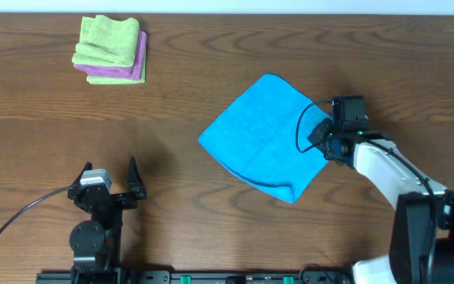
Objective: Fold the cloth
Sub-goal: 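Pull the cloth edge rightward to flatten the cloth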
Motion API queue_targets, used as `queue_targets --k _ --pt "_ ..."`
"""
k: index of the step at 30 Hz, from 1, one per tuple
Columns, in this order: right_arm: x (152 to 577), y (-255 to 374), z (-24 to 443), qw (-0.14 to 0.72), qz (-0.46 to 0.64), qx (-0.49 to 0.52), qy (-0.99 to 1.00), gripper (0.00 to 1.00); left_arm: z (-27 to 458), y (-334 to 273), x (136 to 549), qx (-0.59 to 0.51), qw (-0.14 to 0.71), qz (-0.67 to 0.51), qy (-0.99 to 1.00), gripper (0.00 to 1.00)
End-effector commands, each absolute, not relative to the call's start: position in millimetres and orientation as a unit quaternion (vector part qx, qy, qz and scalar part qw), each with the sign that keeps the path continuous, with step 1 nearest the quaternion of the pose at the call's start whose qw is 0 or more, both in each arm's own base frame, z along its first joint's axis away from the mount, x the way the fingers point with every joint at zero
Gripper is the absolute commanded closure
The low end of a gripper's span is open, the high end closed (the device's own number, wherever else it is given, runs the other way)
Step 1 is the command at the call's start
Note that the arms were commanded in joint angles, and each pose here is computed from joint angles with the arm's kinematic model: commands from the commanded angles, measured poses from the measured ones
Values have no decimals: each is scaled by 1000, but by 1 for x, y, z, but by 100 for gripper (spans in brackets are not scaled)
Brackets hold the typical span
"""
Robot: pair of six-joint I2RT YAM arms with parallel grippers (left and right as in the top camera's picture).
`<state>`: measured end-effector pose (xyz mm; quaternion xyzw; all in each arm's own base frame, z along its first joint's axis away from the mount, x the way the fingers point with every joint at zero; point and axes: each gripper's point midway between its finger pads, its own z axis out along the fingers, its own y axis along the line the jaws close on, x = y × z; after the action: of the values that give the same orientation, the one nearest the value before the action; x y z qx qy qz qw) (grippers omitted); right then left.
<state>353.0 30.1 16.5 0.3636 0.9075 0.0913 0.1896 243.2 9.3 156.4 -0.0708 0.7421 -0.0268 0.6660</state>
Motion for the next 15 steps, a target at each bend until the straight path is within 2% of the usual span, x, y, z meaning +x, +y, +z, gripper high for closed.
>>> queue_targets --k 1,10,15 --pt "345 20 0 180 62 432 882 99 135 12 243 -76 647 -20 759 5" --pt "336 6 -29 156 19 442 883 98 135 12 243 -76 647 -20 759 5" --pt "349 -11 -40 178 6 429 885 98 135 12 243 -76 647 -20 759 5"
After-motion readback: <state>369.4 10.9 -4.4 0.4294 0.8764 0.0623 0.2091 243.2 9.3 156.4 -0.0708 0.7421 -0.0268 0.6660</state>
